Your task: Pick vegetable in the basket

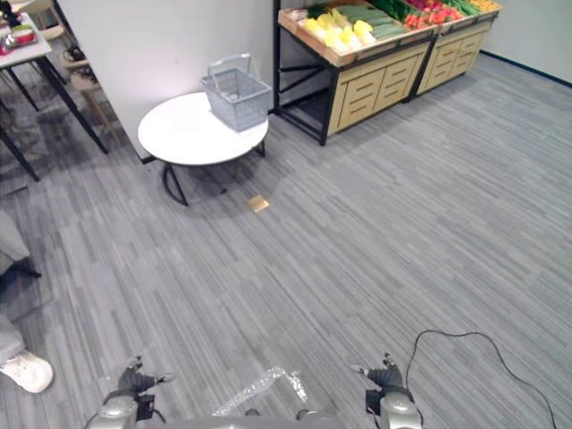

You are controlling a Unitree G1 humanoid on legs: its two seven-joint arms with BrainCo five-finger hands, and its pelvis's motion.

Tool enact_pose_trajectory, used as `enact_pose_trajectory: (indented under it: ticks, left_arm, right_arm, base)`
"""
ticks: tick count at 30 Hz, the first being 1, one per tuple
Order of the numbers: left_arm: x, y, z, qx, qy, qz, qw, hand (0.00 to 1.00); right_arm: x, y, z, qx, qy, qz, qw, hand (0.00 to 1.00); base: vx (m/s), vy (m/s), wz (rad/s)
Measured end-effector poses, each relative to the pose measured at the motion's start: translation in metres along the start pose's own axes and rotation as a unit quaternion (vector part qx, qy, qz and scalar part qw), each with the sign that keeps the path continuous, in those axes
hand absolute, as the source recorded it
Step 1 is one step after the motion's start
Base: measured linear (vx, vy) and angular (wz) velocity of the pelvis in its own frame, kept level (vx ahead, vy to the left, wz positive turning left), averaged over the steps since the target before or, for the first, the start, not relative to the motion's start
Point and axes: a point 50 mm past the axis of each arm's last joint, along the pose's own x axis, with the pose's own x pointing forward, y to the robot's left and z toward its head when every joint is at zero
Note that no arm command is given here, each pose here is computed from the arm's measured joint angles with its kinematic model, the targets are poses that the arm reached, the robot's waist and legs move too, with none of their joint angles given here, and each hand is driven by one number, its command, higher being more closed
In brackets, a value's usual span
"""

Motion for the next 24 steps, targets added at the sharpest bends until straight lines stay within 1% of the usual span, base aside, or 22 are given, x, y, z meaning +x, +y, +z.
enact_pose_trajectory:
  ticks: [24]
  left_arm:
    - [-0.0003, -0.0014, -0.0006, -0.007, 0.002, 0.0, 1.0, 0.0]
  right_arm:
    - [0.0007, 0.0005, 0.0071, 0.0, -0.014, 0.0, 1.0, 0.0]
  base:
    - [-0.01, -0.013, 0.0]
